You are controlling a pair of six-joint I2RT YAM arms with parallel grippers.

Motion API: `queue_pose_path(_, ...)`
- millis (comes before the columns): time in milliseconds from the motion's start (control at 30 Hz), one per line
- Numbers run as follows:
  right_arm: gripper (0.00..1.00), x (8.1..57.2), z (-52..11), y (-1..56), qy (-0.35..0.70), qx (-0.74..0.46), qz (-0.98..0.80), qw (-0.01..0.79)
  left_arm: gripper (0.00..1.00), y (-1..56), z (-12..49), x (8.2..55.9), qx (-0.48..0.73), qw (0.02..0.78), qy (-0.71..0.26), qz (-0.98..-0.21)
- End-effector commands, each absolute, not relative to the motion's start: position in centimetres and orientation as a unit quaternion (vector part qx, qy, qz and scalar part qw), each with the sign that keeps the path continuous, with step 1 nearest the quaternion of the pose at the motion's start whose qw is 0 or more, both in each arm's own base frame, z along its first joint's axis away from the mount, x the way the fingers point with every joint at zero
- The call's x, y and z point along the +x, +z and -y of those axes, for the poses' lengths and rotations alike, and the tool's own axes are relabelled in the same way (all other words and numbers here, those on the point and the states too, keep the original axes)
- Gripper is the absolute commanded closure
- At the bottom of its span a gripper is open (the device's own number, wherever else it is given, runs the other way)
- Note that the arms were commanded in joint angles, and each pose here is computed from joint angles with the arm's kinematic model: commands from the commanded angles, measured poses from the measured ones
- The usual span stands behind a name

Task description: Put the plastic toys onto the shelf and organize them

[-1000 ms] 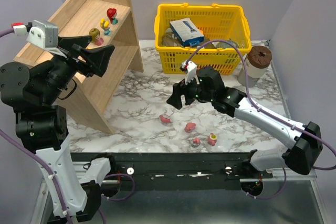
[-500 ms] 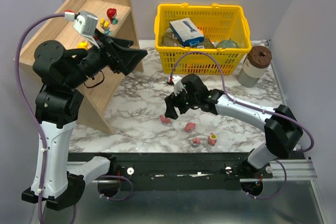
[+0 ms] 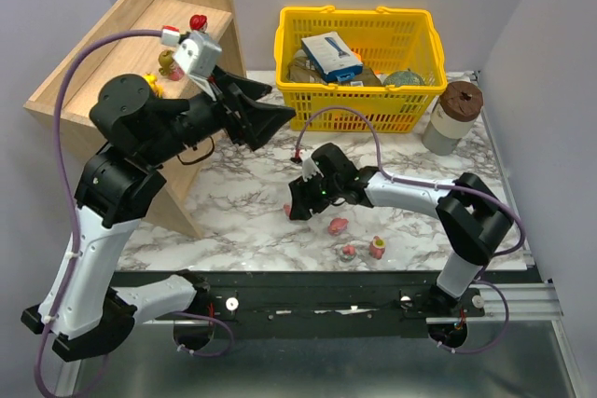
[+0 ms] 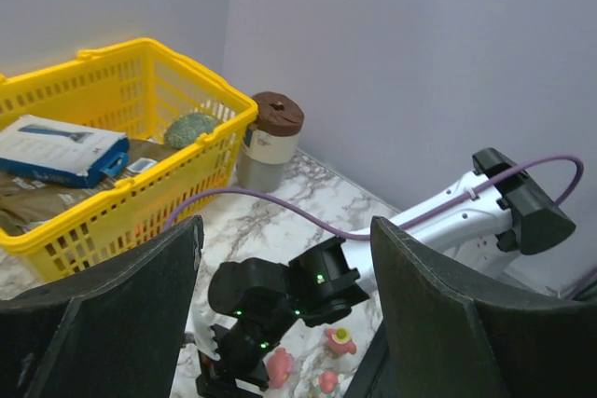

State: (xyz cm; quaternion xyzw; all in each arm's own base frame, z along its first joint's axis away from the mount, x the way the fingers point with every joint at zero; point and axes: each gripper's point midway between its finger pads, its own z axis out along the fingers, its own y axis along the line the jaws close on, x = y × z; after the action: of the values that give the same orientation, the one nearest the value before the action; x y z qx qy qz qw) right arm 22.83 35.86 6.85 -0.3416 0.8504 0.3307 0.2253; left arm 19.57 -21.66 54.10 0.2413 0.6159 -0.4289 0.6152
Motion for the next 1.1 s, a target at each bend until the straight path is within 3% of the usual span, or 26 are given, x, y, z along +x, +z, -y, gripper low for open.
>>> queue_pose_path(0,0.37,21.3,-37.3,6.1,0.384,-0.296,-0.853,0.193,0.2,51.6,23.5,20.5,0.247,0.608,-0.395,-0.643)
queue_pose_path(233,0.43,20.1,-38.5,6.4,0.43,-0.289,-0.839,0.166,0.2,50.1,24.9,20.5,0.254,0.598,-0.379,-0.659)
queue_pose_path(467,0.41,19.9,-38.9,6.7,0.446,-0.269,-0.838,0.162,0.2,49.3,24.2,20.9,0.243,0.601,-0.358,-0.672)
queue_pose_path(667,0.25,20.8,-37.2,7.9,0.409,-0.274,-0.843,0.218,0.19,49.2,23.7,21.0,0.241,0.603,-0.345,-0.677)
queue_pose_path(900,0.13,23.5,-35.9,9.6,0.347,-0.368,-0.796,0.333,0.17,49.8,22.5,21.4,0.23,0.624,-0.322,-0.674)
queue_pose_path(933,0.08,23.8,-36.1,9.9,0.346,-0.378,-0.787,0.344,0.17,49.9,22.4,21.5,0.23,0.626,-0.319,-0.673)
queue_pose_path(1067,0.05,24.5,-36.9,10.4,0.342,-0.415,-0.749,0.386,0.14,50.6,22.0,21.4,0.232,0.637,-0.314,-0.665)
